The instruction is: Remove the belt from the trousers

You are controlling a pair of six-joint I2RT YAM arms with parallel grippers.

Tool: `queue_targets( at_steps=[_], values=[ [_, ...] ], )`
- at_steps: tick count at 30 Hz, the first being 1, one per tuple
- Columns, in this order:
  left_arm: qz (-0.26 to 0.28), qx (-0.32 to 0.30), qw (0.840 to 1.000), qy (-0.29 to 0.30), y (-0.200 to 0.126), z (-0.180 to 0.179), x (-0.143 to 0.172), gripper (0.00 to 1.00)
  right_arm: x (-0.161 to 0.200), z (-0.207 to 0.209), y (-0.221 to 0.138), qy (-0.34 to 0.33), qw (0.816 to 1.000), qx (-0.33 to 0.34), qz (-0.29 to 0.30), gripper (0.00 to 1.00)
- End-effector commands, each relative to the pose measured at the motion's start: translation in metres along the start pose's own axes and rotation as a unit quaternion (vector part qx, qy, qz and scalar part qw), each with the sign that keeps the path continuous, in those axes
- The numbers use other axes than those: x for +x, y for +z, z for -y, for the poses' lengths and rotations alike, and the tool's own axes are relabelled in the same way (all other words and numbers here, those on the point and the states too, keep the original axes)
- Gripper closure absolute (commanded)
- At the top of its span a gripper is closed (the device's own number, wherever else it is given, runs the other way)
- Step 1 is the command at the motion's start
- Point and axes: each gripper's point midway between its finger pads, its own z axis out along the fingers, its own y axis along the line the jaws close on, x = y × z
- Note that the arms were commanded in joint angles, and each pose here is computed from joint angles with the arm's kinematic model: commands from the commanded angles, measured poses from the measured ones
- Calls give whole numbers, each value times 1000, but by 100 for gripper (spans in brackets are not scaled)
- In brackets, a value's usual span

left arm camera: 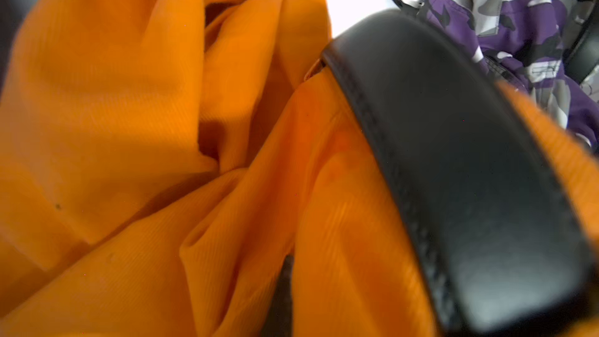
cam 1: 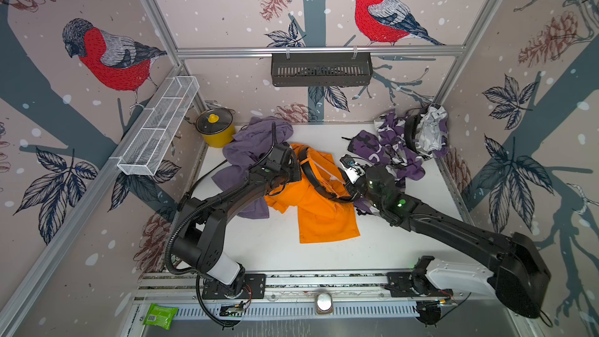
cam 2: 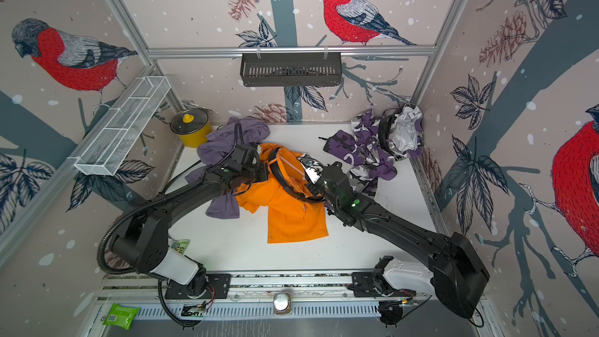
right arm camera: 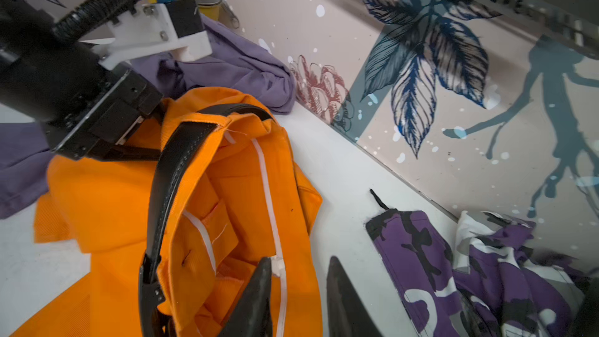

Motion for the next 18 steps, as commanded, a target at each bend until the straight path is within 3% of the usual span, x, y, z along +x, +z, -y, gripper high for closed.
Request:
queue_targets(
  at_steps=[1,5,11,18],
  values=[
    [36,4,999,22,-15,8,-21,100,18,-32,-8,2,991,-121,-55,71],
    [31,30,999,28,-18,20,-24,100,16,-46,-1,16,986,-153,-67,61],
    [28,65,997,14,-28,38,-32,100,18,-83,-13,30,993,-115,14,17],
    [31,85,996,15,-41,50,-39,100,47,-58,7,82,997,-12,-9,3]
  ],
)
